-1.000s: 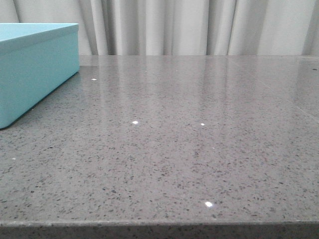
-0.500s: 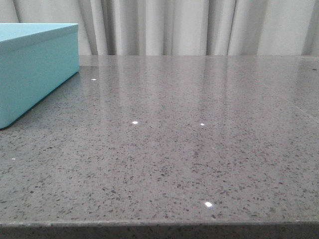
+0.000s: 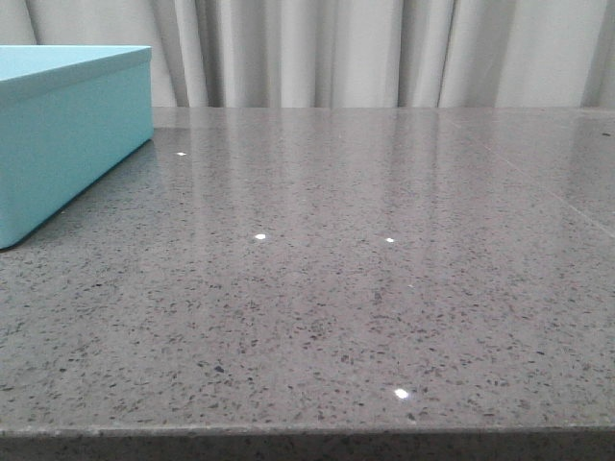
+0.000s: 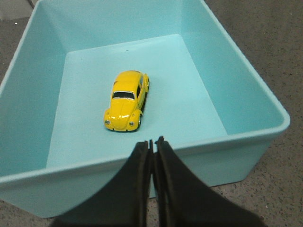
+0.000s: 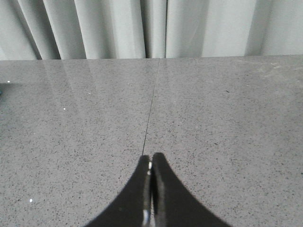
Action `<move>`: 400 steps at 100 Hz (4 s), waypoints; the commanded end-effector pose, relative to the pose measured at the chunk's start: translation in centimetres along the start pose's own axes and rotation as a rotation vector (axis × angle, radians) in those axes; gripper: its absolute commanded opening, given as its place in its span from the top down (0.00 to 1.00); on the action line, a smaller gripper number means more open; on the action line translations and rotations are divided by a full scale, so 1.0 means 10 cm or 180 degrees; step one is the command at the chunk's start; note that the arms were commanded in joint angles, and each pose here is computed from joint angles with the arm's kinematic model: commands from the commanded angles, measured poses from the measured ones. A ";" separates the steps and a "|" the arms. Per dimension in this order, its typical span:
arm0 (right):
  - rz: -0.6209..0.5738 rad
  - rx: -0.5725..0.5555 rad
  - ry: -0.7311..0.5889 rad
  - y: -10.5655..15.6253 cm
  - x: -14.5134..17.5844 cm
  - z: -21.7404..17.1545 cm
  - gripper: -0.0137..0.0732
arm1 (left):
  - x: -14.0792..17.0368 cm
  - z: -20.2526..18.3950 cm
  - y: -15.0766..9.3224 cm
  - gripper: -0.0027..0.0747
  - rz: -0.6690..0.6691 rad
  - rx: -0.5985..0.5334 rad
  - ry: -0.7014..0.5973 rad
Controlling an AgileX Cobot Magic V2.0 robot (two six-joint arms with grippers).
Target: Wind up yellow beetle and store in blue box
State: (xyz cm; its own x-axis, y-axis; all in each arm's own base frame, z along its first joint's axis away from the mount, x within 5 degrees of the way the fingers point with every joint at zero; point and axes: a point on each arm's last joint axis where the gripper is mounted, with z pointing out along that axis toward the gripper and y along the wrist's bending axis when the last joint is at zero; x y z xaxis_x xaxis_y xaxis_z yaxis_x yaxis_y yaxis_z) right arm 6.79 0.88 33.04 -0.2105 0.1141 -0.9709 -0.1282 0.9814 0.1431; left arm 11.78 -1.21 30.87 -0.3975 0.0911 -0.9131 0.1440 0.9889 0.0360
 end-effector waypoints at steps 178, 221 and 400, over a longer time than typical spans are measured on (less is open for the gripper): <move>-0.0108 -0.0144 -0.0401 0.00 0.17 0.00 0.92 | 0.93 -0.20 -0.01 0.99 -0.0325 -0.0278 -0.1488; -0.0108 -0.0143 -0.0397 0.00 0.18 0.00 0.92 | 1.27 -0.14 -0.04 0.99 -0.0413 -0.0245 -0.1321; -0.0220 0.0457 -0.1307 -0.22 0.90 0.04 0.92 | 1.26 -0.14 -0.04 0.99 -0.0412 -0.0246 -0.1353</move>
State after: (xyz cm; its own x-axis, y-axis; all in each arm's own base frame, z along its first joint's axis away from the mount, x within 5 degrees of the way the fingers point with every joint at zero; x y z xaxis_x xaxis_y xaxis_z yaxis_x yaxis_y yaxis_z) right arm 5.83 -0.01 23.04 0.0693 0.0768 -0.9946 -0.0034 0.9970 0.0767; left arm 5.57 -0.28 19.74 -0.0868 -0.0583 -0.9945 0.0411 0.9972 -0.0621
